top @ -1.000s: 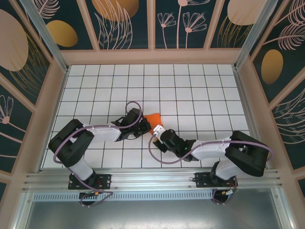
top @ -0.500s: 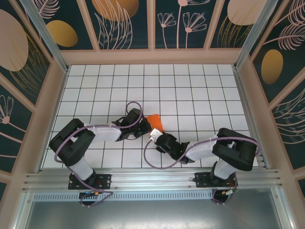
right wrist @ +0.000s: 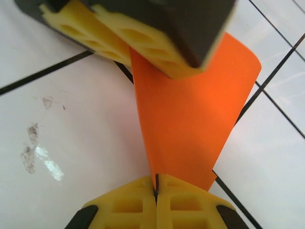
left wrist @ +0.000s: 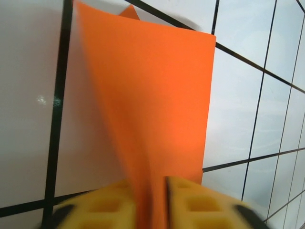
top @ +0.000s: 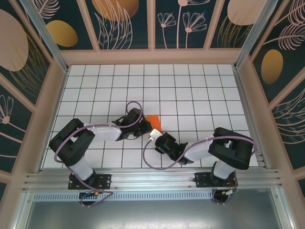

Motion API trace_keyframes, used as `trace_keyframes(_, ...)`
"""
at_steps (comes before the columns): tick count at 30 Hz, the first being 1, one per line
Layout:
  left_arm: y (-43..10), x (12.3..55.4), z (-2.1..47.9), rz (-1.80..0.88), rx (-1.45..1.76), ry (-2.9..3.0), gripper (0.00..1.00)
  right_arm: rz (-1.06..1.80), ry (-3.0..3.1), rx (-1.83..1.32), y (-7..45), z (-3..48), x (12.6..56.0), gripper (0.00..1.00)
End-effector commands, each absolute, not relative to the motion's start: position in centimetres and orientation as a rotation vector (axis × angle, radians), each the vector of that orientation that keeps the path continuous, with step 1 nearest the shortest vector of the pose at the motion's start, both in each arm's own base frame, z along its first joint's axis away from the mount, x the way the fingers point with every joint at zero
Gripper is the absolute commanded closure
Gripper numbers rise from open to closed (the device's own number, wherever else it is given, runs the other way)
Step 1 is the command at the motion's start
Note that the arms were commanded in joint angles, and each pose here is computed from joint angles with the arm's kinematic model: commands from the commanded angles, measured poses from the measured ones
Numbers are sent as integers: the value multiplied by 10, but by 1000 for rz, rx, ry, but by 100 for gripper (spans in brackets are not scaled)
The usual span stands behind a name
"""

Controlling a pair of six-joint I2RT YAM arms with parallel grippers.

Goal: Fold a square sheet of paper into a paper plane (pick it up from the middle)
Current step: Fold the wing for the fifth time at the center of the table.

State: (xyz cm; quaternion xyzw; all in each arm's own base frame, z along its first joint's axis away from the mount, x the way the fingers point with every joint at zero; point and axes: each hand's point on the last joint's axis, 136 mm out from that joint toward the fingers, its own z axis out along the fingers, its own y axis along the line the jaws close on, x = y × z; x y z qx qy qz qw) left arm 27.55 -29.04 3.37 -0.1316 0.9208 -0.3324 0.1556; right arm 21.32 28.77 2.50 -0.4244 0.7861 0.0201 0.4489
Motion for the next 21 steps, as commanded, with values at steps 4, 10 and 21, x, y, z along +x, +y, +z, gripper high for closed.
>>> trace_keyframes(4, -279, 289, 68, -937, -405, 2535, 47, 366, 2046, -846, 299, 34, 214, 99)
trace_keyframes(10, -267, 293, 97, -956, -427, 2419, 33, 652, 2110, -657, 294, 41, 215, 99)
trace_keyframes(21, -291, 286, 102, -1130, -293, 2396, 45, 1019, 2227, -385, 279, 41, 220, 98)
